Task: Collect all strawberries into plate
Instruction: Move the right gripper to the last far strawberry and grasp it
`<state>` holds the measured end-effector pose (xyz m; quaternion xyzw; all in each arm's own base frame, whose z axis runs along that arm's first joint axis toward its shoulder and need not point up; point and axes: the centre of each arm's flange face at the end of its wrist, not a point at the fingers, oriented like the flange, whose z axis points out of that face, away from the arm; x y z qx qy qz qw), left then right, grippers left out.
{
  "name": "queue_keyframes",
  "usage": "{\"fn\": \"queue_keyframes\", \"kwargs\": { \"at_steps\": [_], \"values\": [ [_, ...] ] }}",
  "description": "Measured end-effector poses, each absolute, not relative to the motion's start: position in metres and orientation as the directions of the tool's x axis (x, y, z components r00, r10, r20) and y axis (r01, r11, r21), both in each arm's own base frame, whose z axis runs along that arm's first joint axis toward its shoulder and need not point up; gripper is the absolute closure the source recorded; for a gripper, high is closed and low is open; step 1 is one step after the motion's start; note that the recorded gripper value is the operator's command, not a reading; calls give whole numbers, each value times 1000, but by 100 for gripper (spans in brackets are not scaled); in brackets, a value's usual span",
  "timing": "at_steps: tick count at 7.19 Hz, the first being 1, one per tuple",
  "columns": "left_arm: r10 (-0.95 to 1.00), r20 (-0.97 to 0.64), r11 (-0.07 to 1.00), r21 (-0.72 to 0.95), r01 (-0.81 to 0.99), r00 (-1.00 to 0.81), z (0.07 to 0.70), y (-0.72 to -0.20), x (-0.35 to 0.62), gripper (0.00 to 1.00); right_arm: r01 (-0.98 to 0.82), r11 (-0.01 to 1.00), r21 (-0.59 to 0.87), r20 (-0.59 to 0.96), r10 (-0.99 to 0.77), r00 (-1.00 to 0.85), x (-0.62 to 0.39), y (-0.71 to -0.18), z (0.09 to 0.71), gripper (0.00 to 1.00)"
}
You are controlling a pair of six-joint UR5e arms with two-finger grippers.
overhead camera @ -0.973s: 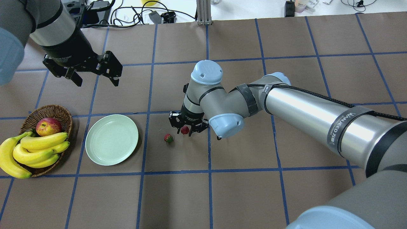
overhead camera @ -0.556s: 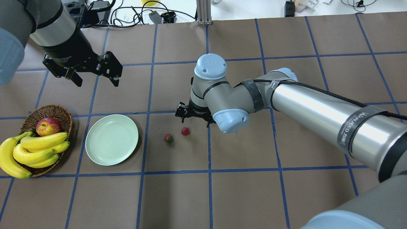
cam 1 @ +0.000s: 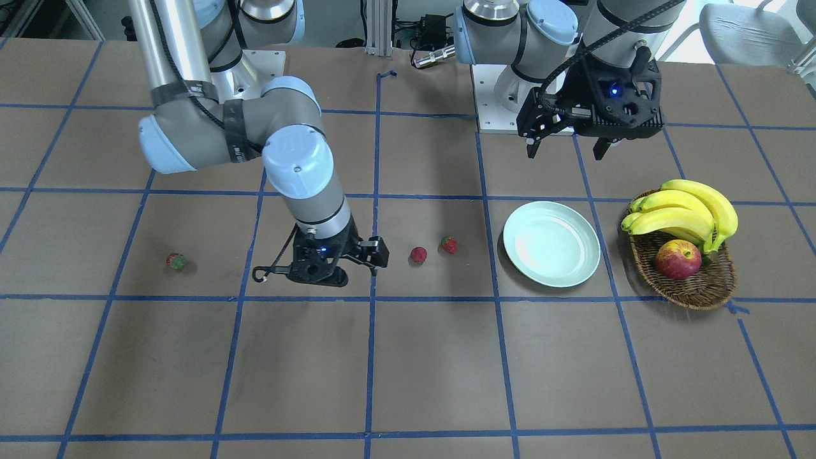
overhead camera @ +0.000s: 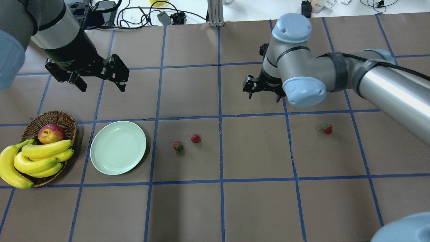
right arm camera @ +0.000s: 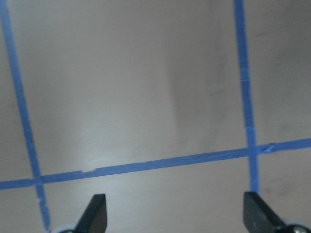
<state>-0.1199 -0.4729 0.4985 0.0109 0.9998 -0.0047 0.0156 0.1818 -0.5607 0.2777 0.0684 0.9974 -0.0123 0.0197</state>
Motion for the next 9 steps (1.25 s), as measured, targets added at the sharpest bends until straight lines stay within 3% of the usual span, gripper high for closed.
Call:
{"fn": "queue_keyframes", "kwargs": {
  "at_steps": [5,6,7,9],
  "values": [
    [16,-32,1000,-11,16,-999,499,-473,-117,0,3,996,86,24,1,-1000,22,-530,251,7],
    [14,-33,1000,-9,14,-999,499,-473,-116,0,-22,997,71,20,-23,-1000,14,-515,228,11],
    [14,-32,1000,-6,14,-999,497,-472,-116,0,-48,998,48,21,-49,-999,10,-498,206,24],
    [13,-32,1000,-3,13,-999,495,-472,-115,0,-59,998,30,20,-60,-998,3,-482,183,32]
  ]
}}
